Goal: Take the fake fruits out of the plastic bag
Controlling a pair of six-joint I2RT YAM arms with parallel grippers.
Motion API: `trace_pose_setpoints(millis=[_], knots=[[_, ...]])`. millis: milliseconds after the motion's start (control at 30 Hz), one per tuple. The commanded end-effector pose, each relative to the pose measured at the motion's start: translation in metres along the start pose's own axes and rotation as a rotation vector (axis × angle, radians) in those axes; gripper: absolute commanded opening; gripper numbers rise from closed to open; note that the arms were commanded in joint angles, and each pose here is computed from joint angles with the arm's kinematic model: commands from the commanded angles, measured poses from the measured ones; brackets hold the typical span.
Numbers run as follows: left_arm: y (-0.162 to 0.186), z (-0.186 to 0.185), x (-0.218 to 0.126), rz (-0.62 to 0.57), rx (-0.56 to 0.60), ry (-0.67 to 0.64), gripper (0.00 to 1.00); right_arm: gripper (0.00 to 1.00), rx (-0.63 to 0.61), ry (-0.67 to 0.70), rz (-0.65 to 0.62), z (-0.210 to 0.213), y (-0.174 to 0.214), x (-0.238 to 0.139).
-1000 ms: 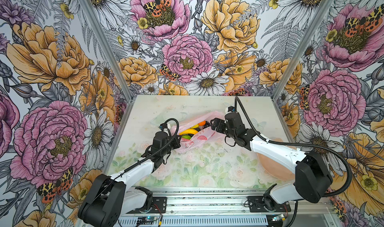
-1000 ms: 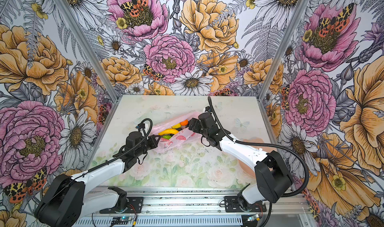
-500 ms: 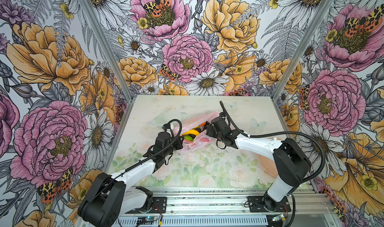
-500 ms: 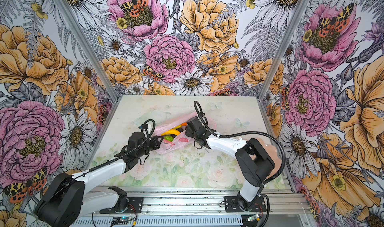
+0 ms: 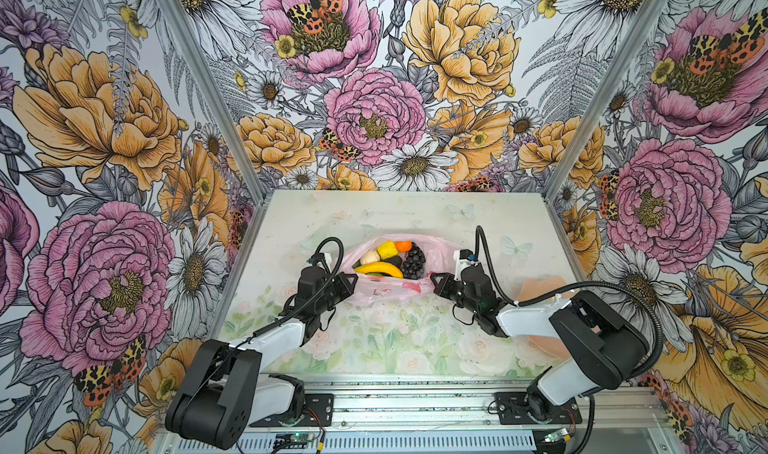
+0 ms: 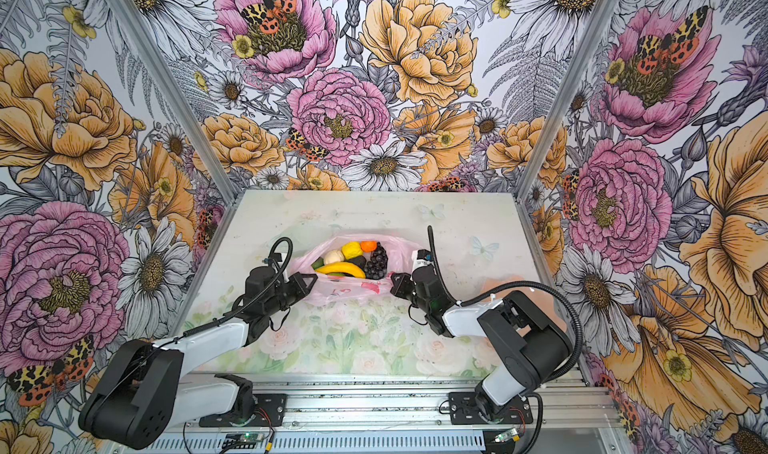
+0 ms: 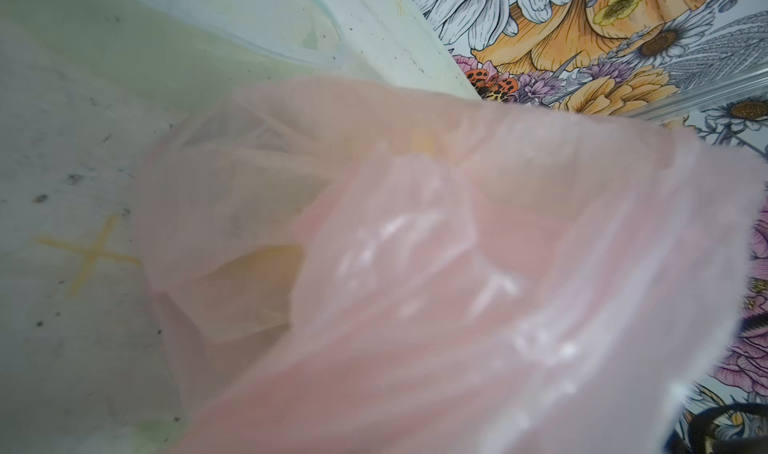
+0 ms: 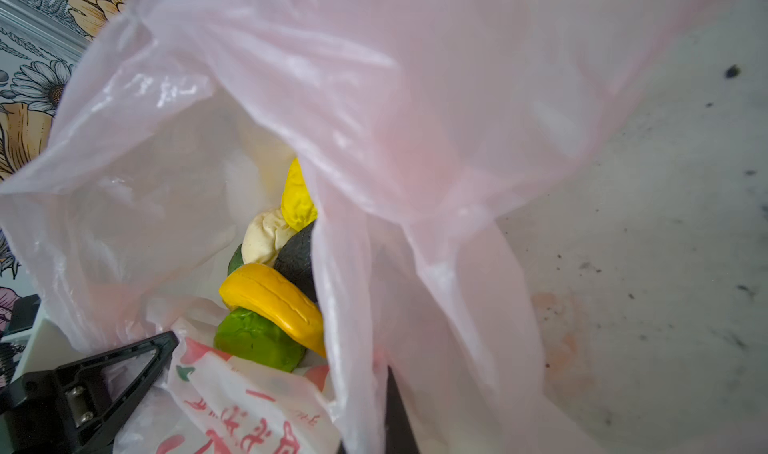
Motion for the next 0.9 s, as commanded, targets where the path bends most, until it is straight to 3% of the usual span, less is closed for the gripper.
trace_pose_setpoints(millis=[0,100,167,333,500,700,867], knots=[[-0.008,0.003,-0.004,-0.019,-0.047,-0.009,0.21,0.0,0.037,-0.051,-0.09,-0.003,-0.012,0.003],[-0.009,-0.003,-0.011,-0.009,-0.011,-0.059,0.35,0.0,0.049,-0.076,-0.095,0.0,-0.012,0.006],[-0.01,-0.01,-0.02,-0.022,0.056,-0.137,0.5,0.0,0.035,-0.08,-0.088,0.005,-0.011,0.008],[-0.027,-0.015,-0.052,-0.121,0.203,-0.411,0.75,0.0,-0.011,-0.048,-0.09,0.009,-0.012,0.005],[-0.042,-0.027,-0.04,-0.089,0.254,-0.466,0.8,0.0,-0.031,-0.033,-0.08,0.006,-0.009,0.005],[-0.036,-0.039,0.002,0.049,0.268,-0.462,0.75,0.0,-0.042,-0.067,-0.063,0.014,-0.006,0.005],[-0.032,-0.05,0.014,0.069,0.318,-0.471,0.76,0.0,-0.049,-0.087,-0.051,0.018,-0.006,0.003]])
Point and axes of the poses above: each gripper's point midway between its finger pads, its own x axis out along the fingers, its own z axis along the line the jaws close on, y = z × x, the point moved 2 cm from there along -x, back along the fingers
